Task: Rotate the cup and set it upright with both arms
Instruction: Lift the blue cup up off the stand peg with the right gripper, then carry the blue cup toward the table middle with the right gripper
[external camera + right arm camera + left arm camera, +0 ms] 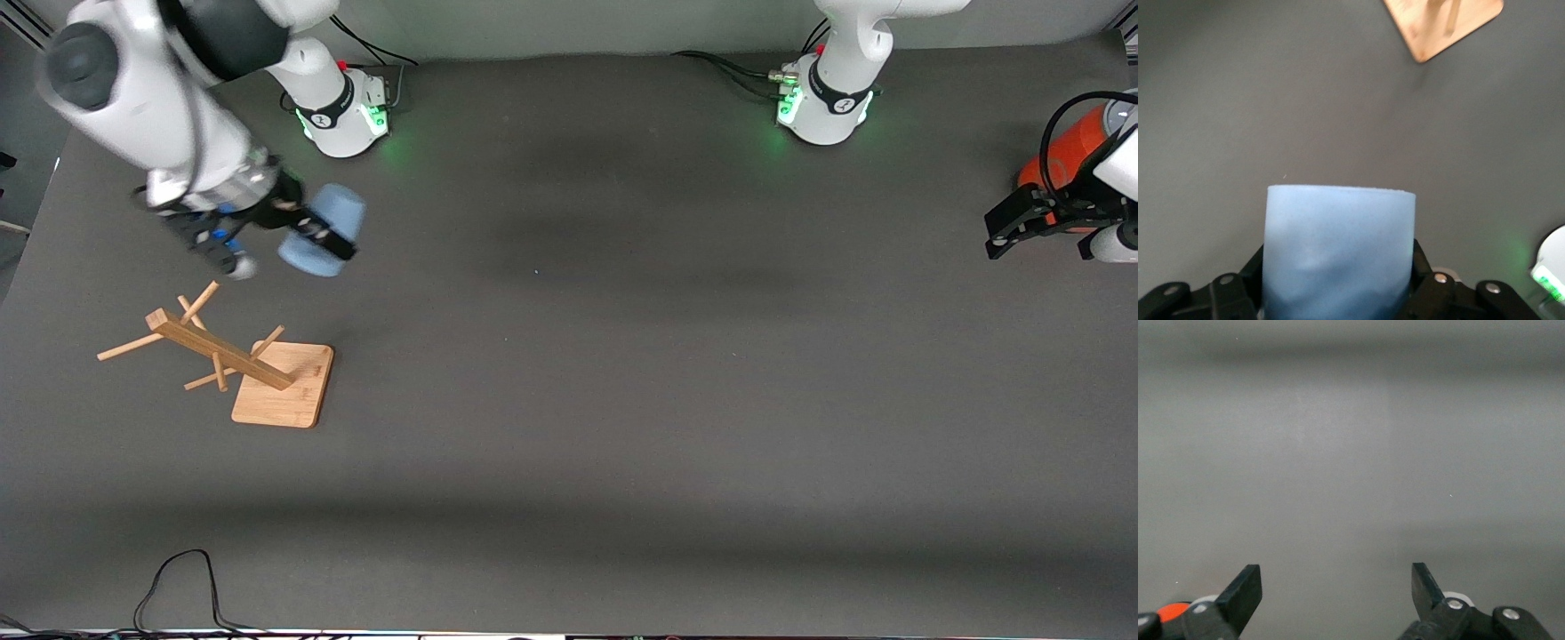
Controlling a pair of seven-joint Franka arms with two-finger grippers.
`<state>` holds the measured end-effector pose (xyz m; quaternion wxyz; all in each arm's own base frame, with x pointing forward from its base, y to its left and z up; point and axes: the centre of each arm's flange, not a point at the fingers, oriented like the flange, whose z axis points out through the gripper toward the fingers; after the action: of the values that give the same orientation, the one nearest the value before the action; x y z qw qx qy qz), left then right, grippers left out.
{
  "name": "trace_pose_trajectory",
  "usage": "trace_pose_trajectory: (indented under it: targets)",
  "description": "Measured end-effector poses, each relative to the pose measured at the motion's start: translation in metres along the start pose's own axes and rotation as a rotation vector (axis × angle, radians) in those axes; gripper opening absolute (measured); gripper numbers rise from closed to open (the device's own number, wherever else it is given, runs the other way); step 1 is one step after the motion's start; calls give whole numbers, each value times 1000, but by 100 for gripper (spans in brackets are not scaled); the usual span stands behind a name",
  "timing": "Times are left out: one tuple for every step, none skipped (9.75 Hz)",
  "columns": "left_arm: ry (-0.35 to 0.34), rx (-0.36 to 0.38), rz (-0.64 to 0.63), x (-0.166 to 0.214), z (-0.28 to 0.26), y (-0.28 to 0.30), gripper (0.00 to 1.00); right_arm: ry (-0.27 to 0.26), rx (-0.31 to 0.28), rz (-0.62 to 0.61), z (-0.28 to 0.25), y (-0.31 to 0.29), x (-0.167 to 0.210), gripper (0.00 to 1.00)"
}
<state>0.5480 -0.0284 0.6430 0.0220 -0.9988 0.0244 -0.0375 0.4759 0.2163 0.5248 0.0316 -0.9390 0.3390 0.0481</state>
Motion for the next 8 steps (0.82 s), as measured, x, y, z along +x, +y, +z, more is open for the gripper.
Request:
trace_pose_trajectory:
  targets:
    - [3, 0, 0, 0, -2, 0, 100, 11, 18, 36, 6, -20, -29, 81]
    - [6, 0, -1, 0, -3, 0, 100, 18, 34, 86, 18, -41, -59, 81]
    - [6, 0, -2, 1, -3, -1, 100, 22, 45, 147, 35, -65, -88, 81]
    - [2, 1, -3, 2, 0, -2, 100, 25, 54, 208, 56, -91, -117, 81]
    - [-2, 1, -4, 3, 2, -2, 100, 27, 54, 268, 78, -118, -145, 81]
    - [-4, 1, -4, 4, 3, -2, 100, 31, 45, 321, 101, -143, -169, 81]
    - [-3, 1, -4, 4, 3, -2, 100, 55, 33, 366, 125, -166, -190, 81]
    - [2, 1, -4, 5, 2, -2, 100, 91, 28, 405, 150, -187, -207, 81]
